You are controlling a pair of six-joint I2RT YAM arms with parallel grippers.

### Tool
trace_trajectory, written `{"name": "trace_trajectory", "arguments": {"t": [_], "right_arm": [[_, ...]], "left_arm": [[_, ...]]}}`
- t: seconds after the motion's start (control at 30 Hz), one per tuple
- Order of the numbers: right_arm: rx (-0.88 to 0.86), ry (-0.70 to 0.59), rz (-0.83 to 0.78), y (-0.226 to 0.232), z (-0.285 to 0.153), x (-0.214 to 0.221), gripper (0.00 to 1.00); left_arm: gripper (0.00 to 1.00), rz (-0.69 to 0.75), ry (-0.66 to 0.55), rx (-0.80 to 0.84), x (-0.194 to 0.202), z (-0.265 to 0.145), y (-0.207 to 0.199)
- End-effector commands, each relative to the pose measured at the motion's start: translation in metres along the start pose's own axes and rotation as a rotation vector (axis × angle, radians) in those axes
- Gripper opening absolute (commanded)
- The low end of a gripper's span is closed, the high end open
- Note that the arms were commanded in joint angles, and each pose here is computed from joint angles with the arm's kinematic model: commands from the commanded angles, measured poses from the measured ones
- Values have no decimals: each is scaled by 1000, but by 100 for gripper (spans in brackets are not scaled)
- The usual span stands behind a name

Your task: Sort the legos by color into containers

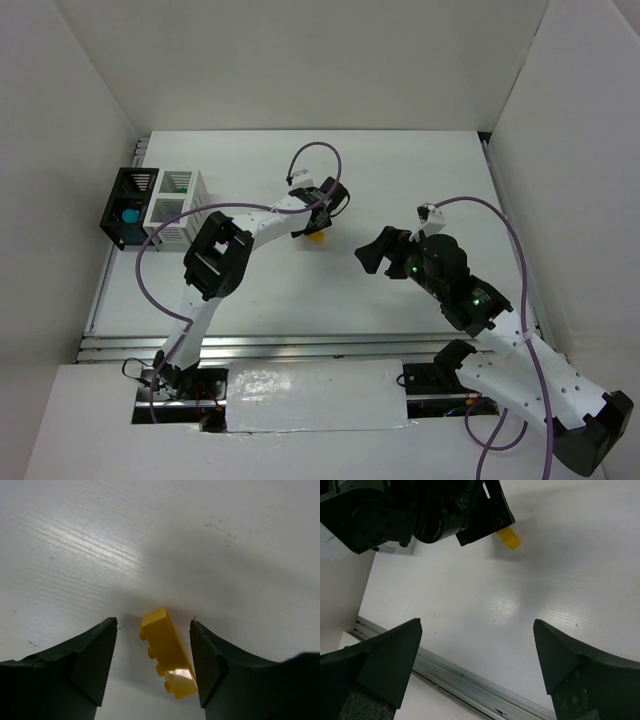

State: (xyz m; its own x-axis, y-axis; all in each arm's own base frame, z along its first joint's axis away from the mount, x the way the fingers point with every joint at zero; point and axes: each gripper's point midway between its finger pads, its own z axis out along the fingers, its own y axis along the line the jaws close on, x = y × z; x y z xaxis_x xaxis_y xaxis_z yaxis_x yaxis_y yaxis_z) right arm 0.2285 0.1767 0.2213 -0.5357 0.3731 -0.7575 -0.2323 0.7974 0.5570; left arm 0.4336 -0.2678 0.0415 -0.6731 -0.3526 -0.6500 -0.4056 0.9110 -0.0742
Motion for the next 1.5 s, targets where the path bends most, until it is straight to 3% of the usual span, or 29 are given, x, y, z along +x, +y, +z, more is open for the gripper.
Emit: {"name": "trace_trajectory", "arguments": {"t": [0.0, 0.07, 0.17, 0.37, 0.5, 0.53, 0.6, 0.63, 0.67, 0.73, 0.8, 0.83, 0.9, 0.93, 1.13, 1.23, 1.3, 1.47], "right_arm": [[-21, -23, -17, 3, 2, -5, 100], [-23, -23, -16, 4, 2, -5, 100], [-30, -22, -17, 5, 2, -5, 100], [-31, -21, -21, 5, 2, -5, 100], [-29, -26, -27, 5, 1, -7, 100], [-29, -26, -28, 5, 1, -7, 100], [-34, -30, -27, 6, 0, -8, 100], [-43, -27, -28, 8, 0, -8, 100], [-45, -26, -28, 7, 0, -8, 100], [-48, -26, -31, 8, 1, -8, 100], [-58, -26, -34, 10, 1, -8, 100], [-66, -26, -33, 10, 0, -8, 100], [-77, -31, -31, 12, 0, -8, 100], [-84, -33, -31, 13, 0, -8, 100], [-105, -31, -34, 15, 2, -5, 100], [-107, -26, -47, 15, 3, -4, 100], [-114, -25, -50, 16, 4, -4, 100], [-134, 2, -57, 20, 7, 0, 100]], "left_arm": [[76, -5, 1, 3, 3, 6, -4], [76, -3, 4, 12, 5, 8, -5], [55, 1, 9, 13, 8, 9, -4], [0, -15, -15, 18, -6, 3, 4], [0, -28, -127, 54, -60, -21, 23], [0, -79, -205, 72, -101, -43, 37], [0, -81, -329, 106, -144, -65, 54], [0, -142, -444, 116, -189, -99, 78], [0, -94, -497, 80, -200, -105, 99], [0, -220, -715, 88, -263, -158, 142], [0, -270, -885, 16, -294, -179, 187], [0, -288, -944, -63, -305, -186, 230], [0, -360, -1042, -105, -328, -202, 267], [0, -368, -1062, -170, -338, -198, 295], [0, -380, -1096, -410, -367, -170, 373], [0, -339, -1084, -378, -380, -142, 385], [0, -320, -1003, -406, -375, -110, 388], [0, -351, -944, -383, -362, -72, 400]]}}
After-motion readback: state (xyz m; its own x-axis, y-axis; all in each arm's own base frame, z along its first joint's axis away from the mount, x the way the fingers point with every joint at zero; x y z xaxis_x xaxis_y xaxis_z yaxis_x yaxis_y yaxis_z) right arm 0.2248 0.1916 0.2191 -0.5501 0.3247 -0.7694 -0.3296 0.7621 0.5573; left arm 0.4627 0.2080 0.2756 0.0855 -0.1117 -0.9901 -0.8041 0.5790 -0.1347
